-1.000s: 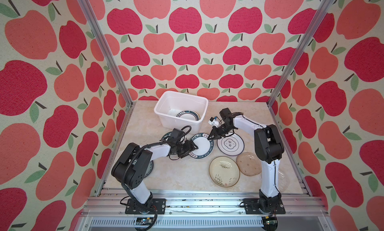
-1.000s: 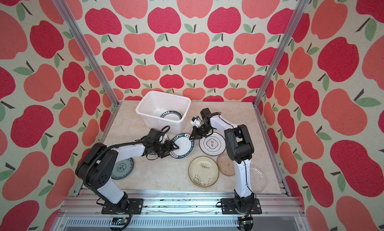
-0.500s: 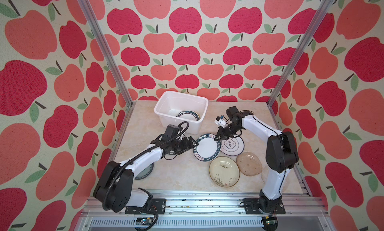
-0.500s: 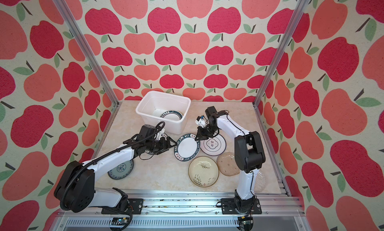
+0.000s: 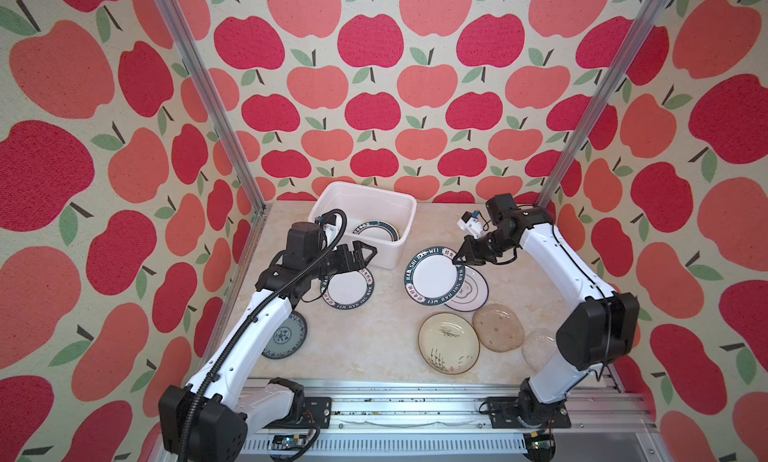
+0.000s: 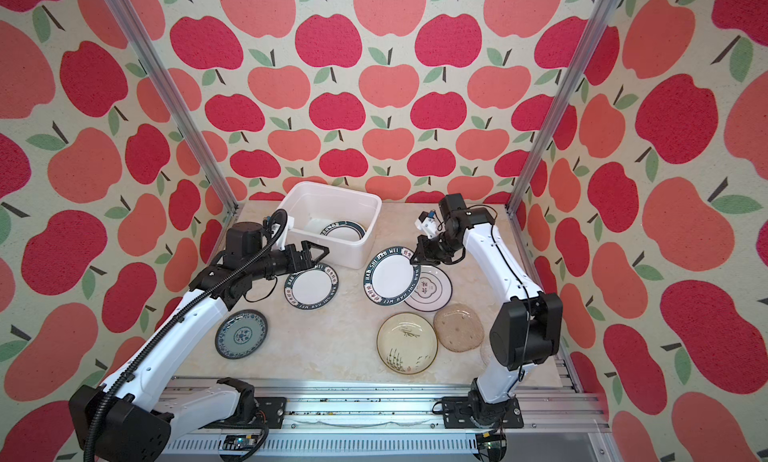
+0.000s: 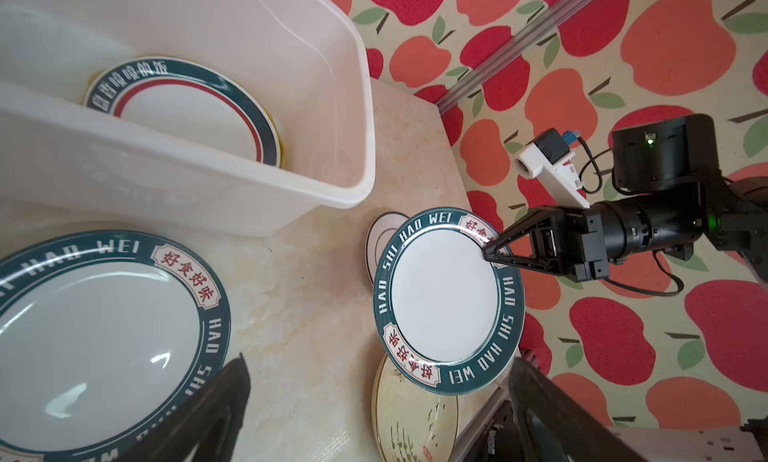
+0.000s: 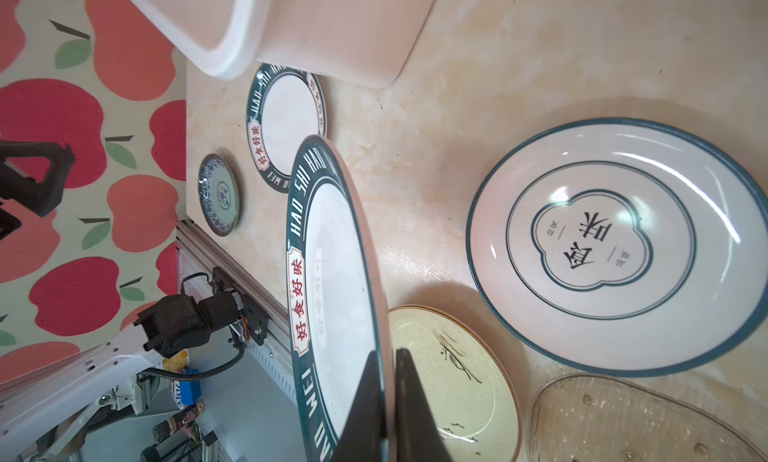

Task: Place the plates into the plastic bin on the countertop
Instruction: 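Lift the HAO SHI HAO WEI plate with the right gripper toward the left gripper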

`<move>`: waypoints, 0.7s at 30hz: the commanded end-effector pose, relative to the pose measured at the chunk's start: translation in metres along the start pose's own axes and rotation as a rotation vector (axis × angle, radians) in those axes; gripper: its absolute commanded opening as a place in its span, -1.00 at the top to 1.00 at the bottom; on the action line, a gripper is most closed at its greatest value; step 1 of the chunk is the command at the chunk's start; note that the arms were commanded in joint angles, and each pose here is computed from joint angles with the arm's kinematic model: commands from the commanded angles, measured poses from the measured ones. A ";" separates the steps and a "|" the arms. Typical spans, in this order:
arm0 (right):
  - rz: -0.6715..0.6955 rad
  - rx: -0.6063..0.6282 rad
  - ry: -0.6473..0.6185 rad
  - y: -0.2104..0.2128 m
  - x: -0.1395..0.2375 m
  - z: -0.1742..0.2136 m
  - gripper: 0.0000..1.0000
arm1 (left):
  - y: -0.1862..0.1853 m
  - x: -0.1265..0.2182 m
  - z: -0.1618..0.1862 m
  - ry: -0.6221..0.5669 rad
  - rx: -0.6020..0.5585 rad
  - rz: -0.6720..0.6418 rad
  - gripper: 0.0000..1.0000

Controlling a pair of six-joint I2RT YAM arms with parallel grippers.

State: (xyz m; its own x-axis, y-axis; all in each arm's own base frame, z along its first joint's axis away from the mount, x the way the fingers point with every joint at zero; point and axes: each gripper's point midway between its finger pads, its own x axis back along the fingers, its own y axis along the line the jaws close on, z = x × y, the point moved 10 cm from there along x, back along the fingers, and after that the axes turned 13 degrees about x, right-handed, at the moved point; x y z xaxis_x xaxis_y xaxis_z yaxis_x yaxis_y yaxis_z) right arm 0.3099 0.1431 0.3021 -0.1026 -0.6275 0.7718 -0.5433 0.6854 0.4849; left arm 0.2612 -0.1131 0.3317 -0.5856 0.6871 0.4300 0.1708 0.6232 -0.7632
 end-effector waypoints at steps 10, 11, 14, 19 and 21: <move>-0.233 -0.041 -0.493 0.046 0.049 -0.053 1.00 | -0.030 -0.002 -0.071 0.077 0.023 0.151 -0.96; -0.241 -0.053 -0.517 0.045 0.047 -0.057 1.00 | -0.029 -0.004 -0.072 0.091 0.032 0.158 -0.95; -0.278 -0.077 -0.567 0.047 0.038 -0.070 1.00 | -0.026 -0.014 -0.073 0.114 0.068 0.195 -0.90; -0.303 -0.123 -0.584 0.053 0.020 -0.084 1.00 | -0.018 -0.028 -0.075 0.088 0.117 0.238 -0.80; -0.308 -0.139 -0.574 0.053 0.012 -0.087 1.00 | -0.015 -0.033 -0.077 0.074 0.132 0.240 -0.77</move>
State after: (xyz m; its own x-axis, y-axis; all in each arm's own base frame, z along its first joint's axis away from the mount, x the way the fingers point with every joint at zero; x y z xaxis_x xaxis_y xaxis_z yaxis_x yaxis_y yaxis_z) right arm 0.3450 0.1943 0.3651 -0.3845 -0.8601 0.3352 -0.5102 0.5006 0.6993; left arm 0.3314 -0.1119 0.3650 -0.4831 0.8159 0.3175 0.1694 0.4429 -0.8804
